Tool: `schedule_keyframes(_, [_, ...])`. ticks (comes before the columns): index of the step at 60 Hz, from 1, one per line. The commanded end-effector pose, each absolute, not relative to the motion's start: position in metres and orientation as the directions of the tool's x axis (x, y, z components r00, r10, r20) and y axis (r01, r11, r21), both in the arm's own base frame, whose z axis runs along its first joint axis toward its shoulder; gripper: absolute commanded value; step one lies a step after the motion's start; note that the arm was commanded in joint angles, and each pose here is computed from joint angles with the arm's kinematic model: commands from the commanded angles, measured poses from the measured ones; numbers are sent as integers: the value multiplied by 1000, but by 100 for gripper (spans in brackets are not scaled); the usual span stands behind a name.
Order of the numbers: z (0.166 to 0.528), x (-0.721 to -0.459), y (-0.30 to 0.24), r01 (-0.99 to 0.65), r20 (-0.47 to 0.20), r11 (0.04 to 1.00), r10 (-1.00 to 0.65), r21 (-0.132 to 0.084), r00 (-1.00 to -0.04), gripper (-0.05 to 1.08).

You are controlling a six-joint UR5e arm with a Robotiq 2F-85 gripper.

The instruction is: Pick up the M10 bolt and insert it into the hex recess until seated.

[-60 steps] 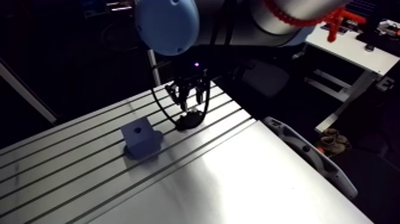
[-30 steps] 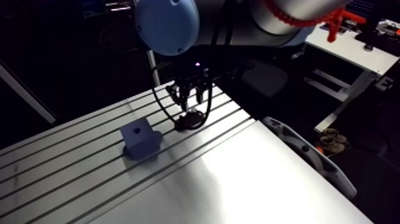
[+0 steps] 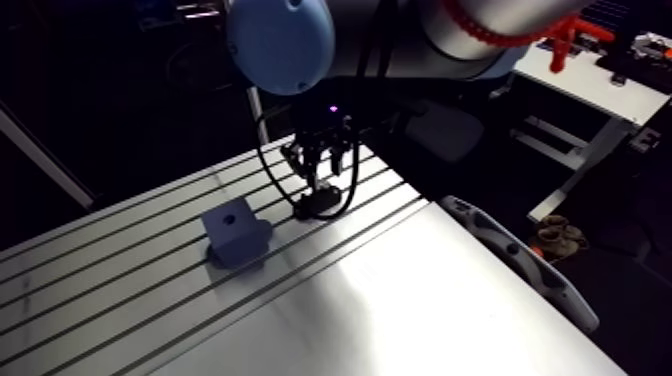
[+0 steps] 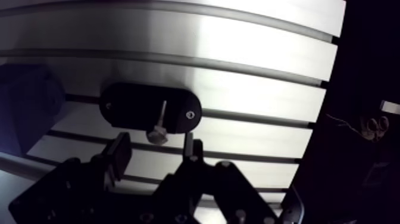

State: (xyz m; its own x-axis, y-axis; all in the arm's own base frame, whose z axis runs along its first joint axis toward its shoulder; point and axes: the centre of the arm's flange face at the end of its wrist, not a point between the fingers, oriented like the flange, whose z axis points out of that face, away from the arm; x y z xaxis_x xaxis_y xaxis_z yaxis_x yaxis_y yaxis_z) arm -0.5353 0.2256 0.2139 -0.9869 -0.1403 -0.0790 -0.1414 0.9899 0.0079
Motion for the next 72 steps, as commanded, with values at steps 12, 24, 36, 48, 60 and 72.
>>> schedule_keyframes(12, [208,-533,223,-143,-55,989,-141,33,-988,44])
schedule_keyframes(24, [205,-532,221,-144,-55,989,-142,31,-988,46])
schedule_keyframes(36, [206,-532,221,-146,-54,989,-144,33,-988,46])
schedule_keyframes(48, [205,-533,222,-147,-56,989,-145,31,-988,49])
schedule_keyframes(60, [203,-534,222,-147,-57,989,-146,27,-988,52])
schedule_keyframes(72, [203,-534,222,-147,-58,989,-146,26,-988,55])
